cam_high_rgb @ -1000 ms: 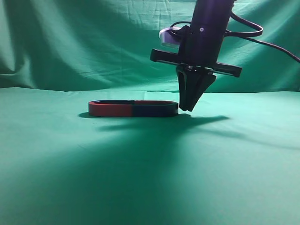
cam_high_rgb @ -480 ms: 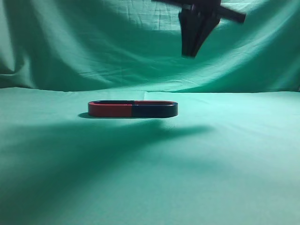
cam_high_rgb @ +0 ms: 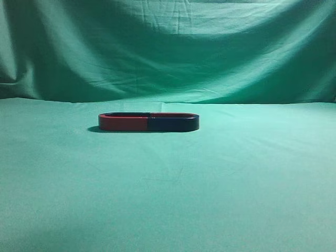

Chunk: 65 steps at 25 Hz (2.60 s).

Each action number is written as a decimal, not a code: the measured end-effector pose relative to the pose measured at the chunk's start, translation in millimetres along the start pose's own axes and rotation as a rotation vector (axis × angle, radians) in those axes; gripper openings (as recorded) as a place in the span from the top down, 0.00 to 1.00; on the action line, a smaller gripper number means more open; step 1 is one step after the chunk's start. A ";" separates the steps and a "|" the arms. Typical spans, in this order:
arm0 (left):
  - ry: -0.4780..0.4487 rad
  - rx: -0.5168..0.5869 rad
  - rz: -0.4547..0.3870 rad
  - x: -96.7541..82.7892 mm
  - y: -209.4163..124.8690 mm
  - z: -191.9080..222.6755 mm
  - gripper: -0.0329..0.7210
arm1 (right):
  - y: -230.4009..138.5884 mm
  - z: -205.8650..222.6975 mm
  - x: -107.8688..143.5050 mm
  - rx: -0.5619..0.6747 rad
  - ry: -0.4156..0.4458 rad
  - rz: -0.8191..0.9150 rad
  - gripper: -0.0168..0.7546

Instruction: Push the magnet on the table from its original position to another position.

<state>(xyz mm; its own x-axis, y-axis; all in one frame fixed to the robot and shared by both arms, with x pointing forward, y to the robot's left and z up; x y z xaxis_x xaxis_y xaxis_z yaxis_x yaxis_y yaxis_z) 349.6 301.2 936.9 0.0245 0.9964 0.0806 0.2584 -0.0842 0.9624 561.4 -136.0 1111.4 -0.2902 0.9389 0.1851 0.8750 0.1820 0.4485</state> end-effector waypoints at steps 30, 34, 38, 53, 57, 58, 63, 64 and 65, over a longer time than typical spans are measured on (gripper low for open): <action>0.000 0.000 0.000 0.0 0.0 0.0 0.46 | -251.2 -157.7 -40.7 -0.590 0.039 -0.114 0.34; 0.000 0.000 0.000 0.0 0.0 0.0 0.46 | -265.3 -148.4 -46.6 -0.496 0.000 -0.140 0.34; 0.000 0.000 0.000 0.0 0.0 0.0 0.46 | -268.5 -139.6 -49.1 -0.459 -0.014 -0.149 0.34; 0.000 0.000 0.000 0.0 0.0 0.0 0.46 | -258.9 -65.4 -75.6 -0.930 -0.112 -0.055 0.34; 0.000 0.000 0.000 0.0 0.0 0.0 0.46 | -270.0 -27.1 -93.2 -0.974 -0.184 -0.003 0.98; 0.000 0.000 0.000 0.0 0.0 0.0 0.46 | -273.0 -15.5 -97.6 -0.963 -0.197 0.008 0.98; 0.000 0.000 0.000 0.0 0.0 0.0 0.46 | -284.8 19.7 -110.7 -0.931 -0.236 0.040 0.98; 0.000 0.000 0.000 0.0 0.0 0.0 0.46 | -285.5 20.5 -111.0 -0.924 -0.237 0.042 0.98; 0.000 0.000 0.000 0.0 0.0 0.0 0.46 | -286.4 21.6 -111.4 -0.914 -0.240 0.042 0.98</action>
<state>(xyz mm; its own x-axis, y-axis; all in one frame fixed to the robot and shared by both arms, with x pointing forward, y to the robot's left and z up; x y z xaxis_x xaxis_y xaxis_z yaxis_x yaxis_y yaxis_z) 349.6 301.2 936.9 0.0245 0.9964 0.0806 0.2584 -0.0842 0.9624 351.5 -286.4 943.4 -0.0886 0.9931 0.0771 0.2104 -0.0570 0.9760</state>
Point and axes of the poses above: a point on each arm's last joint axis where the gripper is mounted, z pointing out along that axis toward the gripper, x along the wrist's bending axis when the last joint is at zero, y = z × x, the point moved 6 cm from there along z, pointing out along that axis toward the gripper, and after that the axes turned 6 degrees about z, right-handed, at the moved point
